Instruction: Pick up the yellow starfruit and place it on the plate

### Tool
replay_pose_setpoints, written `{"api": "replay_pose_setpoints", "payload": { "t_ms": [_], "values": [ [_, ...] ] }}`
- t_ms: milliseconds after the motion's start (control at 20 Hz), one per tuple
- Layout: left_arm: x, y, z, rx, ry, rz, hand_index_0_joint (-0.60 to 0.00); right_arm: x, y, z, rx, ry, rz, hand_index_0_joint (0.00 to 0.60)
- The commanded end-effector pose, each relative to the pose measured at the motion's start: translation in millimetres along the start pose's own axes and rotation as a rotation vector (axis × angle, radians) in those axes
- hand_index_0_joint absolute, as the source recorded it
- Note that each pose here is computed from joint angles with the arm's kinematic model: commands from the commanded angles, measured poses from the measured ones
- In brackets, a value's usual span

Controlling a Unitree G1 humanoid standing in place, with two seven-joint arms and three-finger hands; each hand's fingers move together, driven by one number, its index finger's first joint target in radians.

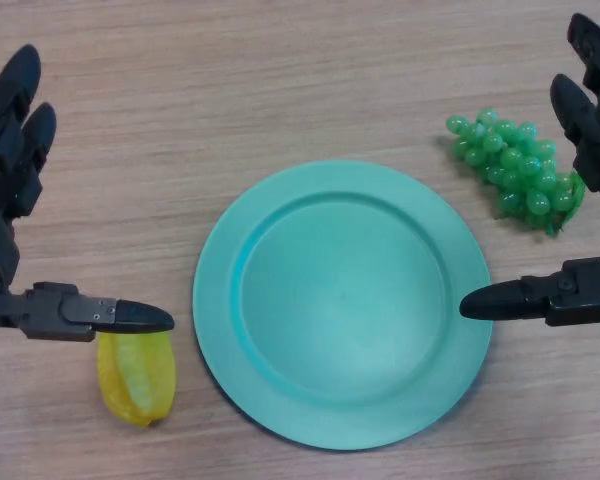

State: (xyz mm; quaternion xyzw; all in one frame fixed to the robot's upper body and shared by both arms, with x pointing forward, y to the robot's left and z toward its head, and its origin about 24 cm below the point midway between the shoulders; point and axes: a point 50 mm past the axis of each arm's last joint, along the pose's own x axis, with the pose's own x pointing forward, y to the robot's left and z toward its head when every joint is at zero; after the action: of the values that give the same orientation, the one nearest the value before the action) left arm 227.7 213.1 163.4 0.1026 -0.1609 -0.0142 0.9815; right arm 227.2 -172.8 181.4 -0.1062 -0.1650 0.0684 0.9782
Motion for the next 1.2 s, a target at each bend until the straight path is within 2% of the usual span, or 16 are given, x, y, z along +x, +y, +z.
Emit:
{"api": "replay_pose_setpoints", "payload": {
  "t_ms": [50,250,400,550,600,750,850,950,1200],
  "values": [
    [0.3,12,31,0.09,-0.181,0.033,0.0,-4,-9.1,26,-0.047,-0.165,-0.029,0.0],
    [-0.8,12,34,0.079,-0.193,0.035,0.0,-6,-9.8,27,-0.024,-0.162,-0.014,0.0],
    [-7.2,7,34,0.045,-0.16,-0.022,0.0,-4,-8.3,26,-0.002,-0.152,-0.002,0.0],
    [-18.7,11,29,0.096,-0.112,-0.073,0.0,1,-8.1,22,0.014,-0.131,0.011,0.0],
    [-22.9,14,21,0.178,-0.116,-0.079,0.0,4,-7.8,21,0.005,-0.136,0.009,0.0],
    [-29.6,26,2,0.295,-0.117,-0.034,0.0,6,-5.6,15,-0.01,-0.121,0.026,0.0],
    [-33.3,29,-14,0.447,-0.142,-0.041,0.0,8,-6.1,13,-0.008,-0.115,0.023,0.0],
    [-34.8,32,-24,0.474,-0.153,-0.027,0.0,11,-4.0,11,-0.01,-0.11,0.028,0.0],
    [-45.0,25,-47,0.426,-0.095,-0.018,0.0,16,-0.5,9,-0.025,-0.113,0.041,0.0]
  ]
}}
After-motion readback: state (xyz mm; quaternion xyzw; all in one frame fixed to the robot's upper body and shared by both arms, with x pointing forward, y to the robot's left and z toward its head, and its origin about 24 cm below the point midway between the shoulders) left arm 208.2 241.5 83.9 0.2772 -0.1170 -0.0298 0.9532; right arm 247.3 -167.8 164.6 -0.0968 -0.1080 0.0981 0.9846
